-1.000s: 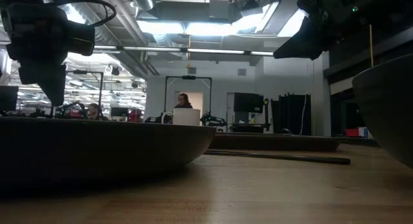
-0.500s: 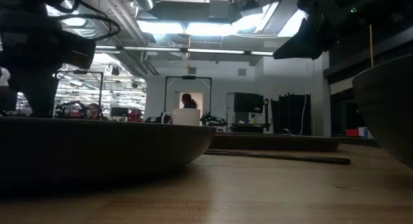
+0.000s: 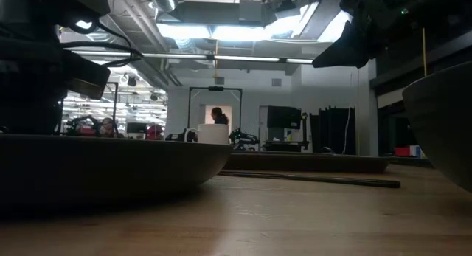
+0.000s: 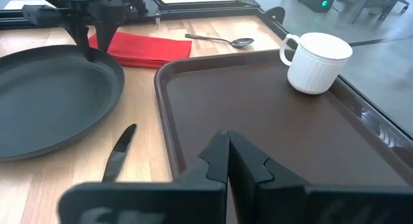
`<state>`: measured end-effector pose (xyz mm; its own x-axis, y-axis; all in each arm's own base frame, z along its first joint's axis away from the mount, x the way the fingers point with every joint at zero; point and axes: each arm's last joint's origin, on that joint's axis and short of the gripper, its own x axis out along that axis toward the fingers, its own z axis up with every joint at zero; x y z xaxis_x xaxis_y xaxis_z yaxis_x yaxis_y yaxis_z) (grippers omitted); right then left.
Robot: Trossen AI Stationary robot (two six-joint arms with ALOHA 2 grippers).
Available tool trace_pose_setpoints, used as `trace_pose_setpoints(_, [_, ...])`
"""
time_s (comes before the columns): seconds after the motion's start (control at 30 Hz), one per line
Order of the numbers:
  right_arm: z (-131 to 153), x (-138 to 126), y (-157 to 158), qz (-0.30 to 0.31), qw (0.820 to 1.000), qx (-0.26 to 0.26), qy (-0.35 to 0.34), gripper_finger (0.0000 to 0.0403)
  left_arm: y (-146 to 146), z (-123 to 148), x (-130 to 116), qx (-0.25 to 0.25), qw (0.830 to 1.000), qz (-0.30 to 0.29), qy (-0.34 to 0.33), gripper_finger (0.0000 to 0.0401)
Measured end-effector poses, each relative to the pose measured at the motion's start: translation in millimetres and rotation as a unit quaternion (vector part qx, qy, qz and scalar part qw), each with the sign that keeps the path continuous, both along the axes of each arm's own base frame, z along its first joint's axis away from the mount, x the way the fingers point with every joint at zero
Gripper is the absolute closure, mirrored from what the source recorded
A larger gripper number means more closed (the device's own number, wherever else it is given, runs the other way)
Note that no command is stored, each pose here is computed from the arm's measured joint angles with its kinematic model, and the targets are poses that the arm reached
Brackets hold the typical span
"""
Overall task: Set up tray
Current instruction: Put the black plate on the brown serving tray
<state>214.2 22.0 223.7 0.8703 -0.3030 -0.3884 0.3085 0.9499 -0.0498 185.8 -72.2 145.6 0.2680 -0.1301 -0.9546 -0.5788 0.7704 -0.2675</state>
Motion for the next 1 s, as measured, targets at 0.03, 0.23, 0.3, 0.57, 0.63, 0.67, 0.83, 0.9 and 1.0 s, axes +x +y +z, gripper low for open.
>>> trace_pose_setpoints(0.03, [0.0,0.0,0.0,0.0,1.0,0.0,0.0,0.0396,0.0,0.0,0.0,0.0,1.0,0.0,0.0,0.0284])
trace_pose_setpoints(0.23, [0.0,0.0,0.0,0.0,1.0,0.0,0.0,0.0396,-0.4,0.5,1.4,0.0,1.0,-0.003,-0.009,0.0346])
trace_pose_setpoints(0.3, [-0.1,0.0,0.0,0.0,1.0,0.0,0.0,0.0396,-0.8,1.1,2.8,-0.003,1.0,-0.001,-0.016,0.0378])
trace_pose_setpoints(0.57, [-3.6,-1.7,-0.3,0.0,1.0,-0.003,0.021,0.0396,-1.6,1.9,4.4,-0.004,0.999,-0.017,-0.028,0.0397])
trace_pose_setpoints(0.63, [-4.3,-2.0,-0.3,0.0,1.0,-0.004,0.025,0.0396,-1.8,2.1,5.0,-0.005,0.999,-0.012,-0.03,0.0398])
trace_pose_setpoints(0.67, [-4.3,-2.0,-0.3,0.0,1.0,-0.004,0.025,0.0396,-2.2,2.5,5.9,-0.007,0.999,-0.011,-0.036,0.0398])
trace_pose_setpoints(0.83, [-4.3,-2.0,-0.3,0.001,1.0,-0.006,0.026,0.0396,-3.5,6.4,11.6,-0.004,0.997,-0.018,-0.077,0.0398])
trace_pose_setpoints(0.9, [-4.3,-2.0,-0.3,0.001,1.0,-0.006,0.026,0.0396,-3.5,8.5,12.2,-0.004,0.996,-0.016,-0.088,0.0398])
trace_pose_setpoints(1.0, [-4.3,-2.0,-0.3,0.001,1.0,-0.006,0.025,0.0396,-3.3,12.1,13.1,-0.003,0.994,-0.012,-0.106,0.0398])
